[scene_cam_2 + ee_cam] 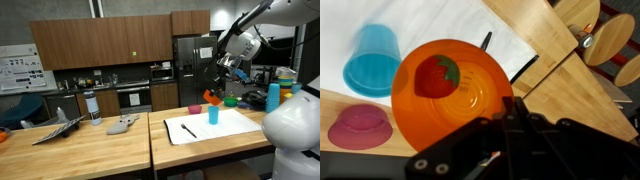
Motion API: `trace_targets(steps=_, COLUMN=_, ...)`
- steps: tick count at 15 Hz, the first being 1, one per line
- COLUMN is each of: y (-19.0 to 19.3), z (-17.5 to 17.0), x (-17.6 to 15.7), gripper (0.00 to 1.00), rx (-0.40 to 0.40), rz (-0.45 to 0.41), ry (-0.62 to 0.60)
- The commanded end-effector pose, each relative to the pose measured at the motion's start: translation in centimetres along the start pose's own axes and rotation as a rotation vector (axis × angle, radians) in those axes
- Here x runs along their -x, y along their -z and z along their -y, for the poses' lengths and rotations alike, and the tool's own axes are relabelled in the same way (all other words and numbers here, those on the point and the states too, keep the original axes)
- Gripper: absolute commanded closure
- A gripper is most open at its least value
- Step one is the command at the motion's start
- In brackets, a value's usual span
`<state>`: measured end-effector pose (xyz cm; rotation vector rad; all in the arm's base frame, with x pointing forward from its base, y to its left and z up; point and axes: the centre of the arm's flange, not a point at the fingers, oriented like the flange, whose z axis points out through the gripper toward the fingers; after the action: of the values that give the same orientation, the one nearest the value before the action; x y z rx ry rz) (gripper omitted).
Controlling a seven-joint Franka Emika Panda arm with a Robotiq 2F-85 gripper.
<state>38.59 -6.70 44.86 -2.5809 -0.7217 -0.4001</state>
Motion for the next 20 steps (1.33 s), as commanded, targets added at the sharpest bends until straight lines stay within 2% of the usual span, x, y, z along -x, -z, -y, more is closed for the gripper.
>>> trace_targets(steps=1, y=0.0, z=0.0, x=0.0, gripper=0.96, rx=0.0, rz=0.0, ry=0.0)
trace_targets(steps=9, y=0.7, z=-0.3, x=0.3, gripper=0.99, rx=-0.021, rz=-0.023, ry=0.044)
trace_targets(steps=14, y=1.4, z=-0.1, x=-1.1, gripper=0.99, rx=-0.051, rz=-0.09, ry=0.153)
trace_targets(steps=20, y=1.3, z=-0.1, x=-2.9, gripper=0.99, rx=-0.094, rz=-0.174, ry=0.195)
